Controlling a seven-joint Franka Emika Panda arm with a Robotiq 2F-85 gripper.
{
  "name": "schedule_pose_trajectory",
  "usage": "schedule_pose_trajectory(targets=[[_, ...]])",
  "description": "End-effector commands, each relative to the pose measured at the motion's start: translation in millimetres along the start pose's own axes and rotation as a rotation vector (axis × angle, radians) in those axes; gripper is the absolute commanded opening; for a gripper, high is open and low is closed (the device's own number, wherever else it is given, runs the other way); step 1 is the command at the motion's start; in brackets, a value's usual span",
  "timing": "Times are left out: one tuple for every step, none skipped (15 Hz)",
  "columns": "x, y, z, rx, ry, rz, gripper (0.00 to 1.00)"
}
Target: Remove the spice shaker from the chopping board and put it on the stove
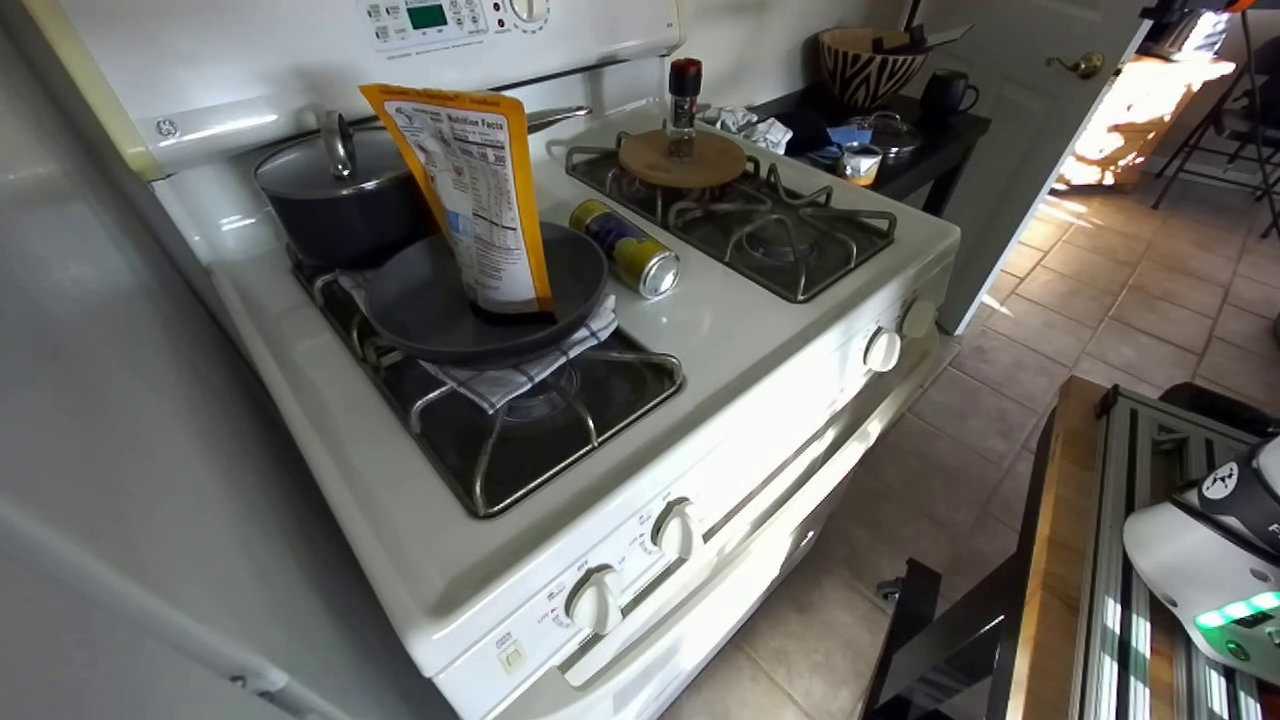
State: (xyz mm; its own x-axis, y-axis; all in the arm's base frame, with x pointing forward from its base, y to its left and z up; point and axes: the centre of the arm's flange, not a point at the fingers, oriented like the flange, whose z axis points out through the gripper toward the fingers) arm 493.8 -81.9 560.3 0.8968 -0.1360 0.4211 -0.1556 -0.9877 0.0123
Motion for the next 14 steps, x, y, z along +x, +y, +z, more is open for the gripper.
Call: schedule_pose_trajectory(targets=[[6.8,-2.0,9.3,0.005,0.055,0.063,1.00],[13.8,-1.5,12.9,0.024,0.100,0.116,1.00],[26.9,0.4,17.9,0.059,0.134,0.157,1.00],[34.9,2.3,24.2,0.067,0.176,0.198,1.00],[48.1,5.7,30.4,0.084,0.211,0.238,1.00],[58.1,9.8,38.1,0.082,0.230,0.259,1.00],[69.2,15.0,46.8,0.077,0.243,0.275,1.00],[74.0,20.0,54.8,0.073,0.256,0.291,1.00],[85.8,25.8,63.5,0.069,0.249,0.304,1.00],[89.0,29.0,72.4,0.063,0.243,0.313,1.00],[94.5,30.8,79.1,0.049,0.227,0.314,1.00],[97.3,31.2,87.0,0.039,0.208,0.311,1.00],[100.5,31.4,93.9,0.017,0.190,0.303,1.00],[101.9,31.6,100.8,0.012,0.171,0.298,1.00]])
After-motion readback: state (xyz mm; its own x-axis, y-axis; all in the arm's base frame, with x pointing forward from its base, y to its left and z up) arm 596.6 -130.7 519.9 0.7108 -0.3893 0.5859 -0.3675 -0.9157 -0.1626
